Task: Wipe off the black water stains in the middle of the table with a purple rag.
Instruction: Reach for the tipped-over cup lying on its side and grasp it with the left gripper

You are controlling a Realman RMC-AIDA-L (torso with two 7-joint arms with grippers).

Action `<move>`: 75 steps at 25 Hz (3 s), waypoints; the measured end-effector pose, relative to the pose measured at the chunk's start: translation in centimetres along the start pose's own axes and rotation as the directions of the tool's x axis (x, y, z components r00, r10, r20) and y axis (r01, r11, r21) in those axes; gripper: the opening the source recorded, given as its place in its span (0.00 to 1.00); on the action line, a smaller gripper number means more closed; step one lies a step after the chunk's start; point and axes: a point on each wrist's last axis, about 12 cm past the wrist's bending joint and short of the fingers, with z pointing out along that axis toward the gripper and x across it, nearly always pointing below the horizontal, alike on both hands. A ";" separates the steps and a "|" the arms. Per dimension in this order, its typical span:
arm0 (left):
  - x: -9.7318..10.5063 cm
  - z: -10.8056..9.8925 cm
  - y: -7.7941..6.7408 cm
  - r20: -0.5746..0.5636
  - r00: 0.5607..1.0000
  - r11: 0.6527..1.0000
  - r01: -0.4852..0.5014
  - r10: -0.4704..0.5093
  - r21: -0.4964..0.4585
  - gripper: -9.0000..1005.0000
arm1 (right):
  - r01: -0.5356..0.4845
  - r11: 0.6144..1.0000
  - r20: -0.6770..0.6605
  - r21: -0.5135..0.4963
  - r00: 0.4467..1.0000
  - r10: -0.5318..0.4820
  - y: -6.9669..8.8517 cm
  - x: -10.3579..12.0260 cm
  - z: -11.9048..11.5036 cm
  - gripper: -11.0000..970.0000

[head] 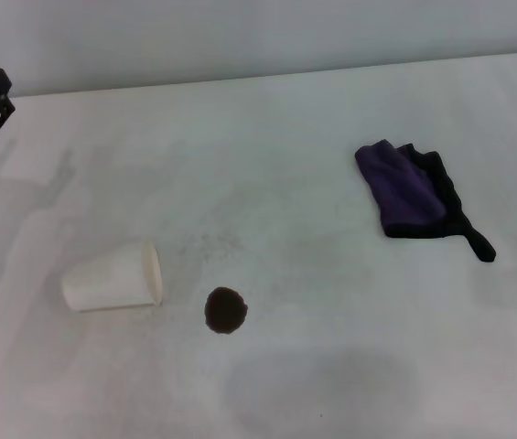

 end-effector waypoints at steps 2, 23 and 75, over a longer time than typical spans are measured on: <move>0.1 -0.1 0.0 -0.002 1.000 1.000 0.002 -0.002 0.001 0.87 | -0.003 1.000 -0.003 0.004 1.000 0.004 0.0 0.1 -0.1 0.90; -1.4 0.9 1.6 -0.103 0.993 0.981 0.074 -0.056 0.178 0.87 | -0.032 0.999 -0.022 -0.025 0.999 0.031 1.0 0.5 0.1 0.90; -9.6 3.9 1.7 -0.288 0.512 0.363 -0.050 0.809 0.931 0.87 | -0.291 0.956 -0.059 -0.041 0.956 0.288 5.9 2.4 -0.3 0.90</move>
